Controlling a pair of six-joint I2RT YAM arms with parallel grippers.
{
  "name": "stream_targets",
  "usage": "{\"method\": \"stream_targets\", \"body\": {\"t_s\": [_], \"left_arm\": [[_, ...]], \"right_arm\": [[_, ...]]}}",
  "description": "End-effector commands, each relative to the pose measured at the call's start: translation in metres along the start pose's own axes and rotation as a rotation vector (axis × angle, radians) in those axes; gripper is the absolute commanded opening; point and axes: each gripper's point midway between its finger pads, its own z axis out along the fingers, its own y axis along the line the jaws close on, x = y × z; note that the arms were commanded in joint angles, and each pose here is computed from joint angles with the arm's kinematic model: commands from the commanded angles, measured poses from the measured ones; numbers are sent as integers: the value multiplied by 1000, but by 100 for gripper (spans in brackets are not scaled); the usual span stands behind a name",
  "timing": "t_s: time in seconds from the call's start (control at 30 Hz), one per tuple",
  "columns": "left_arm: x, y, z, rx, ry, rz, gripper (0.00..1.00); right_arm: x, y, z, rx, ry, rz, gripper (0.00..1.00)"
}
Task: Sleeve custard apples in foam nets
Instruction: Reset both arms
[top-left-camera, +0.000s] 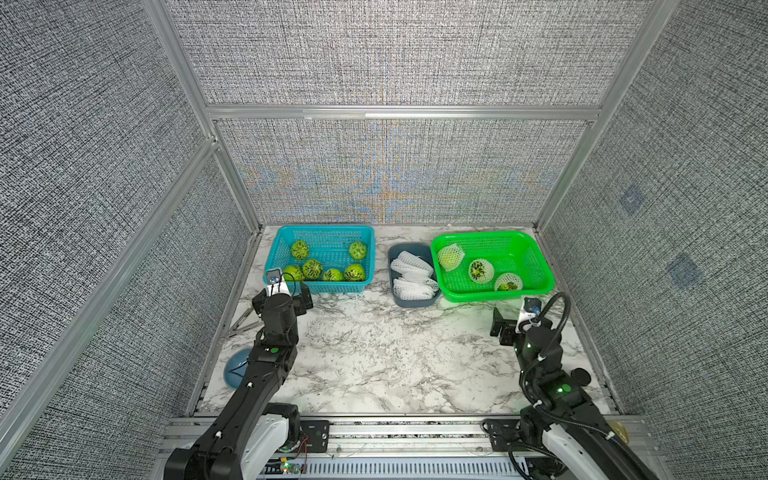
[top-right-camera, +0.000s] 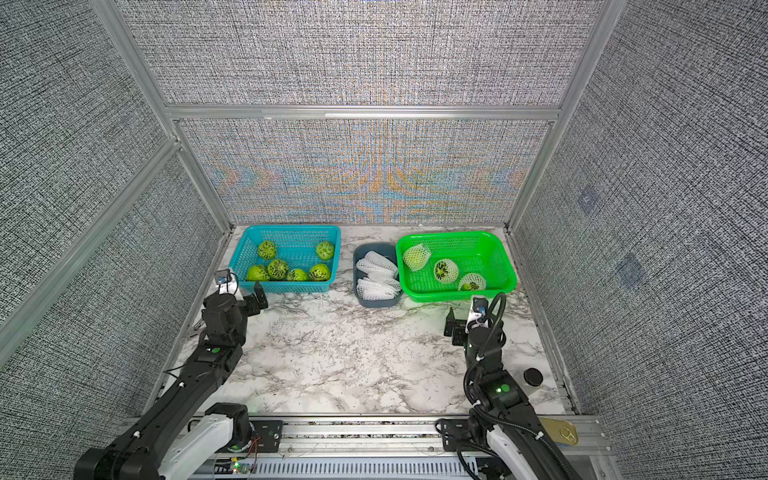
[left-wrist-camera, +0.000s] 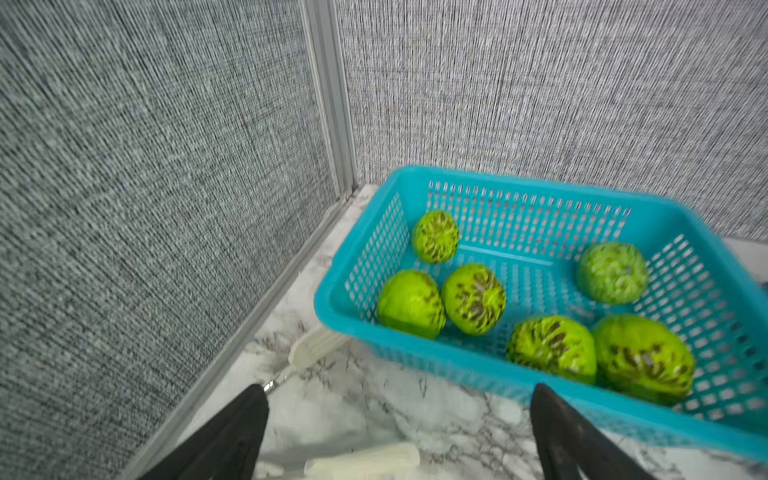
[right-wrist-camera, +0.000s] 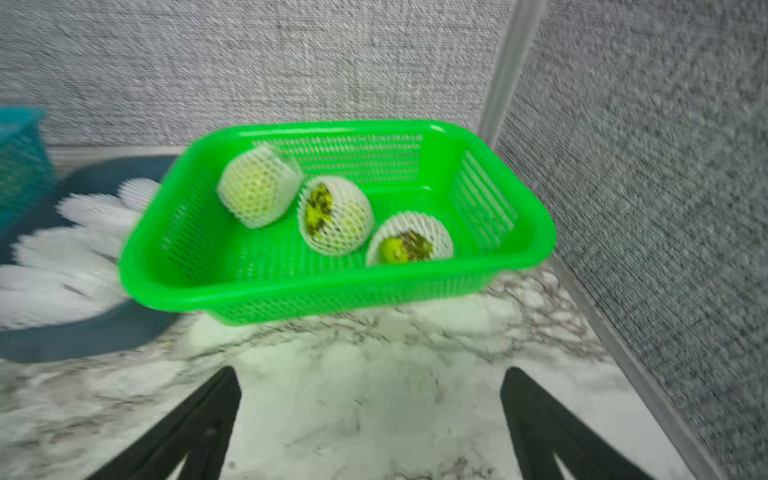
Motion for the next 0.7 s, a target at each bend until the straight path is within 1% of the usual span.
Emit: {"method": "stream_targets", "body": {"t_s": [0.0, 0.07, 0.13, 0.17, 0.2, 0.3, 0.37, 0.4, 0.43, 0.47, 0.5, 0.53, 0.6, 0.67], "left_arm": [[-32, -5, 3, 29, -189, -52, 99], [-23, -8, 12, 33, -196, -32, 99], [-12, -6, 20, 9, -194, -17, 99], [-6, -4, 25, -13, -189, 4, 99], [1, -3, 29, -29, -177, 40, 98], [9, -4, 35, -35, -188, 66, 98], [19, -10, 40, -1, -169, 80, 98], [24, -15, 39, 30, -178, 91, 98], [25, -19, 38, 57, -199, 106, 99], [27, -19, 39, 57, -201, 108, 99], [30, -18, 43, 65, -163, 88, 99], [31, -17, 44, 77, -148, 75, 99], [31, -20, 44, 139, -166, 72, 99], [36, -23, 43, 170, -164, 80, 99]], "right_arm": [[-43, -22, -3, 97, -270, 127, 98], [-40, -23, 8, 108, -242, 81, 98], [-28, -22, 26, 115, -163, 17, 99], [-20, -23, 34, 117, -138, 6, 98], [-15, -24, 40, 117, -134, 8, 98], [-9, -28, 53, 113, -159, 39, 98], [-14, -26, 62, 106, -193, 36, 98], [-16, -24, 68, 95, -201, 22, 98], [-13, -22, 76, 93, -186, 6, 99], [-10, -22, 83, 93, -170, 3, 98], [-6, -22, 88, 89, -158, 3, 99], [-3, -22, 92, 83, -152, 6, 99], [5, -19, 101, 61, -123, 6, 99], [6, -19, 108, 63, -100, 4, 99]]}}
